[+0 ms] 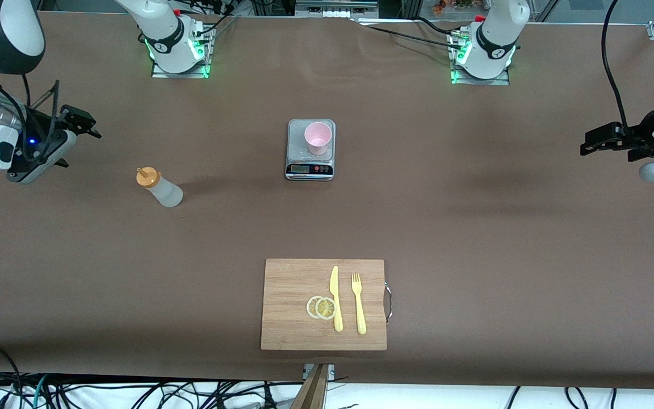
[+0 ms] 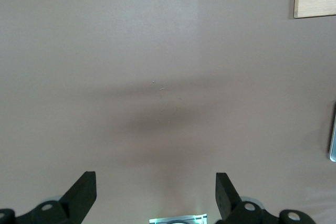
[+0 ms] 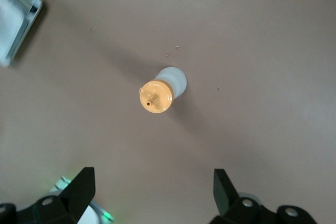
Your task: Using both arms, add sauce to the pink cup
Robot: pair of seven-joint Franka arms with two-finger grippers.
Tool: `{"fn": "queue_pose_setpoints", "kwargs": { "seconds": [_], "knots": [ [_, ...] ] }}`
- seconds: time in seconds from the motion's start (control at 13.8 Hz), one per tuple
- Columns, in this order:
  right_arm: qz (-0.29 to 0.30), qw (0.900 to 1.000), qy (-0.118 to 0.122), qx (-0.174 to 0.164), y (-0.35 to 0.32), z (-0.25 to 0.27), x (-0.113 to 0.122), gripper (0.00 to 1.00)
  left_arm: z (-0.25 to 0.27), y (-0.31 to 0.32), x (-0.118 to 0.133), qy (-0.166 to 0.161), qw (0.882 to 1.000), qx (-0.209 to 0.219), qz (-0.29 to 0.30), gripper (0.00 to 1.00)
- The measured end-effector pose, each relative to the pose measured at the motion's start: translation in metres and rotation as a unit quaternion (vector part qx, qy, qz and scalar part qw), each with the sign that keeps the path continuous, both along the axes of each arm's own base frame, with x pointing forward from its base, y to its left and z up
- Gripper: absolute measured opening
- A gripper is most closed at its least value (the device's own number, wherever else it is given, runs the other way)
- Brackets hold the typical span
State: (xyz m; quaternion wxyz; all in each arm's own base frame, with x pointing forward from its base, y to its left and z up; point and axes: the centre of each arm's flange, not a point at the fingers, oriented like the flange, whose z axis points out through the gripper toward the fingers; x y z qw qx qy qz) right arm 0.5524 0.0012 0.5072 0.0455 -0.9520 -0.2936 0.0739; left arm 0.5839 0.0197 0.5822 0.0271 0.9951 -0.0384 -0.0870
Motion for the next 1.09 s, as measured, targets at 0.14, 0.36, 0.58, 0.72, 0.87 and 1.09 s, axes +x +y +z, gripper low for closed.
{"fn": "queue_pose_setpoints", "kwargs": {
  "seconds": [0.14, 0.36, 0.58, 0.72, 0.87, 1.09],
  "knots": [
    [-0.102, 0.995, -0.005, -0.021, 0.003, 0.007, -0.001, 1.00, 0.000, 0.000, 0.000, 0.000, 1.000, 0.000, 0.000, 1.00],
    [-0.195, 0.979, -0.018, -0.057, 0.003, 0.020, -0.005, 1.00, 0.000, 0.000, 0.000, 0.000, 1.000, 0.000, 0.000, 1.00],
    [-0.263, 0.962, -0.046, -0.059, -0.011, 0.048, -0.003, 1.00, 0.000, 0.000, 0.000, 0.000, 1.000, 0.000, 0.000, 1.00],
    [-0.287, 0.954, -0.062, -0.056, -0.027, 0.073, -0.004, 1.00, 0.000, 0.000, 0.000, 0.000, 1.000, 0.000, 0.000, 1.00],
    [-0.300, 0.950, -0.075, -0.053, -0.040, 0.095, -0.006, 1.00, 0.000, 0.000, 0.000, 0.000, 1.000, 0.000, 0.000, 1.00],
    [-0.308, 0.946, -0.084, -0.051, -0.042, 0.109, -0.007, 1.00, 0.000, 0.000, 0.000, 0.000, 1.000, 0.000, 0.000, 1.00]
  ]
}}
